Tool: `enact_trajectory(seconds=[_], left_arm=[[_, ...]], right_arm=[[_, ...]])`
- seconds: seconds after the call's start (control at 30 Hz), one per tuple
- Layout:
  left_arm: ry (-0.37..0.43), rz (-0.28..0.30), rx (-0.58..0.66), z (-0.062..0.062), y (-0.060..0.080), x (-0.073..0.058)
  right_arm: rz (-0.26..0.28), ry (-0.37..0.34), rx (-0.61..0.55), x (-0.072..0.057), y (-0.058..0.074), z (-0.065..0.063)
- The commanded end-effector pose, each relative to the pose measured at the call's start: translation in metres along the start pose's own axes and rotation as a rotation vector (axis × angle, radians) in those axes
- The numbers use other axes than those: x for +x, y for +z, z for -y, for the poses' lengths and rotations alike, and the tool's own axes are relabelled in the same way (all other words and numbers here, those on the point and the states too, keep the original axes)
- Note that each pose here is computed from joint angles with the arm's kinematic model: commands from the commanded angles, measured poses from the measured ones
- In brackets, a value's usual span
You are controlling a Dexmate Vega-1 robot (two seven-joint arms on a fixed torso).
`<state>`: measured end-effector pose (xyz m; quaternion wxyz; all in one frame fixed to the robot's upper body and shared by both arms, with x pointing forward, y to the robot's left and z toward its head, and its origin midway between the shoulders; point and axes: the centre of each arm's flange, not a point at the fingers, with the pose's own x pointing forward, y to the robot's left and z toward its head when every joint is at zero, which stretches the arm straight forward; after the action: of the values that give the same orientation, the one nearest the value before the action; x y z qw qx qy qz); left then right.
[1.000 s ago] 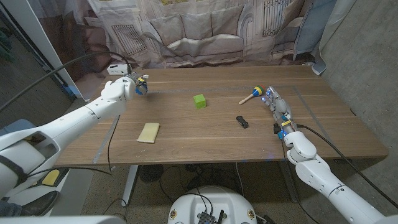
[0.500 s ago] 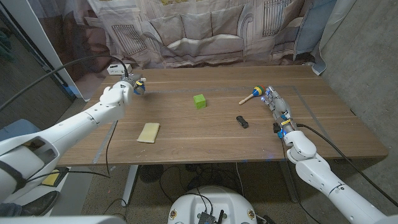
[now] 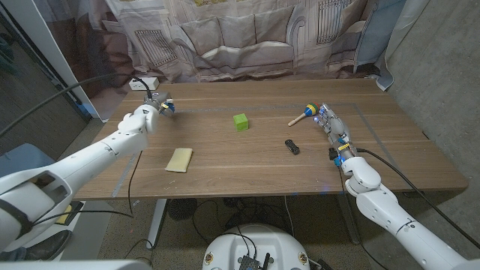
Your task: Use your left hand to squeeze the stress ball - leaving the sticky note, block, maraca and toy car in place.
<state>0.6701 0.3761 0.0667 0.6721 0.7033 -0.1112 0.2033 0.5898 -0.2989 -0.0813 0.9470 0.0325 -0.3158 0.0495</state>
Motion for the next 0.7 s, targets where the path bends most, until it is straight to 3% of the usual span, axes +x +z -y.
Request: enact_trajectory(seconds=[0.03,0.7], left_arm=[[0.023,-0.019,-0.032,0.014,-0.013,-0.002],[-0.019,-0.046,-0.028,0.029,-0.017,0.003]], right_arm=[[0.002,0.004,-0.009,0.005,0.001,-0.001],[-0.002,0.012,-0.018,0.007,0.004,-0.003]])
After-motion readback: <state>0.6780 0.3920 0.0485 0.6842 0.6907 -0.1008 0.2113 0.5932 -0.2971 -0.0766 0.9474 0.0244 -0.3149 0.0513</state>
